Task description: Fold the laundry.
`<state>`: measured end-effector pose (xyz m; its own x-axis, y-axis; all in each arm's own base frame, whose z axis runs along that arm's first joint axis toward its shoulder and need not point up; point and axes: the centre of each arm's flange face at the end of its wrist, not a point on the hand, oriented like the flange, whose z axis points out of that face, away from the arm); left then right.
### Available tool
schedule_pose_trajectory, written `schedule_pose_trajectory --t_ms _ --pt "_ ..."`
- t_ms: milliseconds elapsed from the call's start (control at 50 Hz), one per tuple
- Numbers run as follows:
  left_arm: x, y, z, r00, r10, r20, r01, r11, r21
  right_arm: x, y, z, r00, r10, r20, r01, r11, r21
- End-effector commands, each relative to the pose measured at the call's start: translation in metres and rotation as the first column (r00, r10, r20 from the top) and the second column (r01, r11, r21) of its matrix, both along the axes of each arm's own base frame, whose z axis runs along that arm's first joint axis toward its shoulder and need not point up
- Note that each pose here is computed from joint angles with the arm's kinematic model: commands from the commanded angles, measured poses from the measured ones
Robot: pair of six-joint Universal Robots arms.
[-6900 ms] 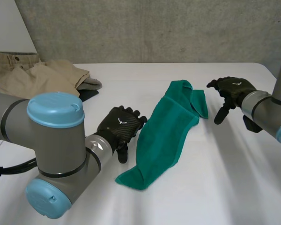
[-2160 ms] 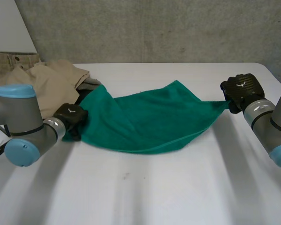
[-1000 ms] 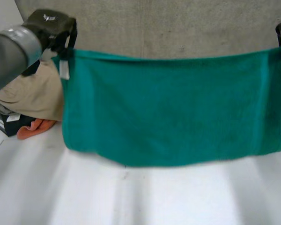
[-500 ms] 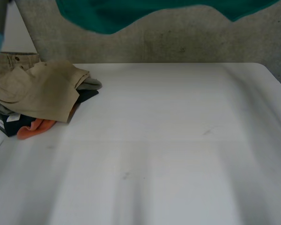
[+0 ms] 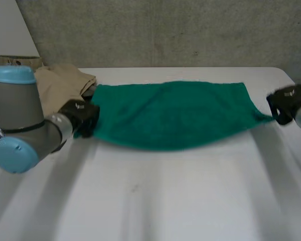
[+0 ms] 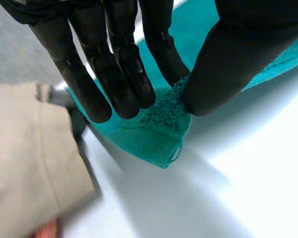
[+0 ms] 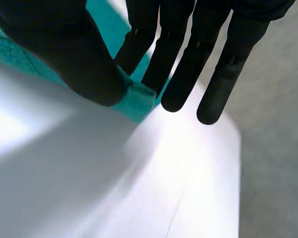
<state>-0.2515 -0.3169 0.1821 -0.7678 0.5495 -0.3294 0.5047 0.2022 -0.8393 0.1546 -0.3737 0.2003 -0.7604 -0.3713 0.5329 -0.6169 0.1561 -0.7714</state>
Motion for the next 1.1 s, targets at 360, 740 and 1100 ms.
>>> schedule_pose_trajectory --t_ms 360,740,1100 --pt "0.011 0.055 0.056 0.972 -0.147 0.185 0.139 0.989 0.054 -0.042 0.024 0.016 0.998 0.039 -0.05 -0.032 0.989 0.144" --pt "-0.038 -0.066 0.031 0.995 0.068 0.07 -0.061 0.994 -0.092 0.008 -0.097 -0.018 0.992 -0.081 0.094 0.1 0.971 -0.218" --pt "-0.053 -0.084 0.025 0.99 0.139 0.011 -0.135 0.973 -0.185 0.026 -0.138 -0.082 0.992 -0.112 0.051 0.123 0.94 -0.32"
